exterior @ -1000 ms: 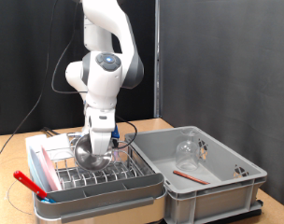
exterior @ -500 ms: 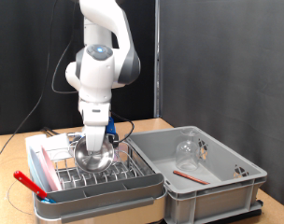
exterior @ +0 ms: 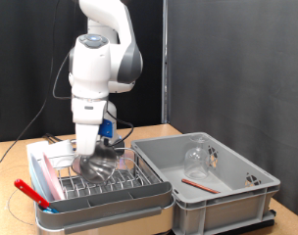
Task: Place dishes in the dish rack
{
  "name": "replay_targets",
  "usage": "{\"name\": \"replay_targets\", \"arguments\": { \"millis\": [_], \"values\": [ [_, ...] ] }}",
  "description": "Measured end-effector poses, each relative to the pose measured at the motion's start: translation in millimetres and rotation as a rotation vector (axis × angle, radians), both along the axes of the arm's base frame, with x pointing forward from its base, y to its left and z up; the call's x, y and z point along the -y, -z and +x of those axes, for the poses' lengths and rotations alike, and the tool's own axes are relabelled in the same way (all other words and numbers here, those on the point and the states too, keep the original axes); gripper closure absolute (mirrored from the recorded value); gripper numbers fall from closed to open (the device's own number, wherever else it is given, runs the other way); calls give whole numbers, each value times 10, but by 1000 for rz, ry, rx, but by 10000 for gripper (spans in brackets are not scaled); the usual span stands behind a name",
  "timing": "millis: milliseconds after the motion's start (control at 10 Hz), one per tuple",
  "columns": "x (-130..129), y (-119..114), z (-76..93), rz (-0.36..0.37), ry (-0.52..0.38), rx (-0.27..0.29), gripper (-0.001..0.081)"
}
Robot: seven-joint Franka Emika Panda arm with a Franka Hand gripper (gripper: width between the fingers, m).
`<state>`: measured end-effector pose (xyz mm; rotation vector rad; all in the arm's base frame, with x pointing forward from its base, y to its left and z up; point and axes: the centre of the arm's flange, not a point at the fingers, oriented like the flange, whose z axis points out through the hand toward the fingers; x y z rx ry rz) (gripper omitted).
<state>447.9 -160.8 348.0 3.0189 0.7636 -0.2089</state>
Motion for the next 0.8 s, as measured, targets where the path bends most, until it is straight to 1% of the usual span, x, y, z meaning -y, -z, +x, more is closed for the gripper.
{"name": "replay_targets", "arguments": {
  "millis": [200,400,600,800],
  "values": [
    [184,-21,188,-15,50,15,-2],
    [341,-9,400,-25,65,23,-2],
    [401,57,590,-22,41,6,-2],
    [322,91,679,12,-25,-36,-2]
  ]
}}
